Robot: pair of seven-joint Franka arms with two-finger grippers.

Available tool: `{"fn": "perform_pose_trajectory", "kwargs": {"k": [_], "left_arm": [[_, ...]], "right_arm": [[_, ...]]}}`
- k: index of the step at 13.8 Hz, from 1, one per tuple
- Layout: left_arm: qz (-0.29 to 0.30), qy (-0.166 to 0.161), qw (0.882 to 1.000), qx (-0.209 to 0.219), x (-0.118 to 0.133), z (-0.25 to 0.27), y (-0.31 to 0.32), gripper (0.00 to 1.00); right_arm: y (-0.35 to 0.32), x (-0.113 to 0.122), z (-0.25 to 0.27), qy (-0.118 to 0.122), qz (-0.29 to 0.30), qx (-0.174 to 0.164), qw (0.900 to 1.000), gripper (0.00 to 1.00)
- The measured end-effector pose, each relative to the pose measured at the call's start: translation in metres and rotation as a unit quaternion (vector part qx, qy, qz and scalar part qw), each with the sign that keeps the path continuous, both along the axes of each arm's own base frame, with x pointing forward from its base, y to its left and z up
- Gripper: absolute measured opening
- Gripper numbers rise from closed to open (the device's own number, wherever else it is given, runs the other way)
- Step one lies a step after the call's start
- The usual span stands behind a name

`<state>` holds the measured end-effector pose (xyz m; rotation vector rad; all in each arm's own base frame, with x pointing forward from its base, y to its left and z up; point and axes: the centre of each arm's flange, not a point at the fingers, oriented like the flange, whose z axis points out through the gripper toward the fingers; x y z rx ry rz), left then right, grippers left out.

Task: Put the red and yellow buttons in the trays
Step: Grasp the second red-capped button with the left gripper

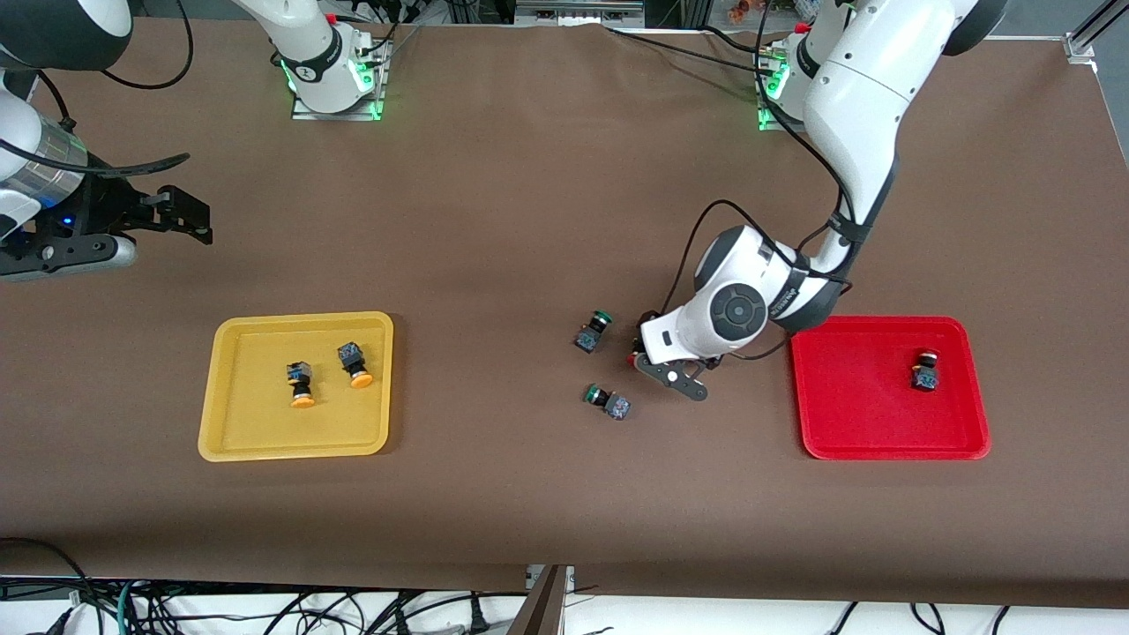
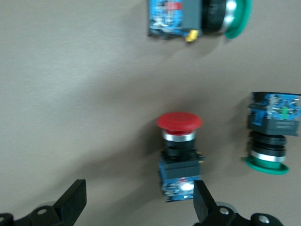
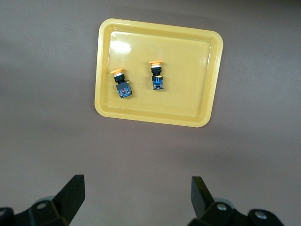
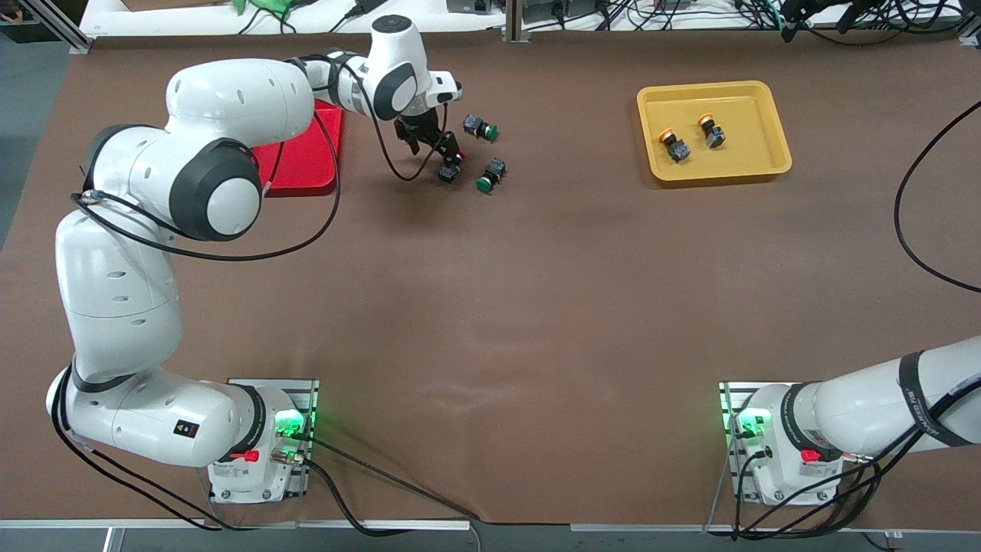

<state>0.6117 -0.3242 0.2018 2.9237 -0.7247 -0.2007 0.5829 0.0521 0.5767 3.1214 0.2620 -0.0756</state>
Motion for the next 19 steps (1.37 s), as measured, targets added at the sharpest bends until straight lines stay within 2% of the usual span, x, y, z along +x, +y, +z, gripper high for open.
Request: {"fn": "perform_pose_trajectory", "kwargs": {"k": [8,13,19], "left_arm": [[0.016,-0.004,1.0,0.005,-0.027,-0.005,-0.043,1.0],[-0.004,-0.029,0.999,0.021,-0.028,-0.013,-0.039,1.0],[0.005,-0.032,0.999,0.028,-0.034,-0.025,-0.046,1.0]], "right_arm": [[0.004,0.0,0.0,0.0,-0.026,-0.001,1.0,1.0],[0.005,0.0,0.0,0.0,-0.029,-0.001,1.0,1.0],[0.006,0.0,0.0,0.0,-0.029,-0.001,1.0,1.0]]}}
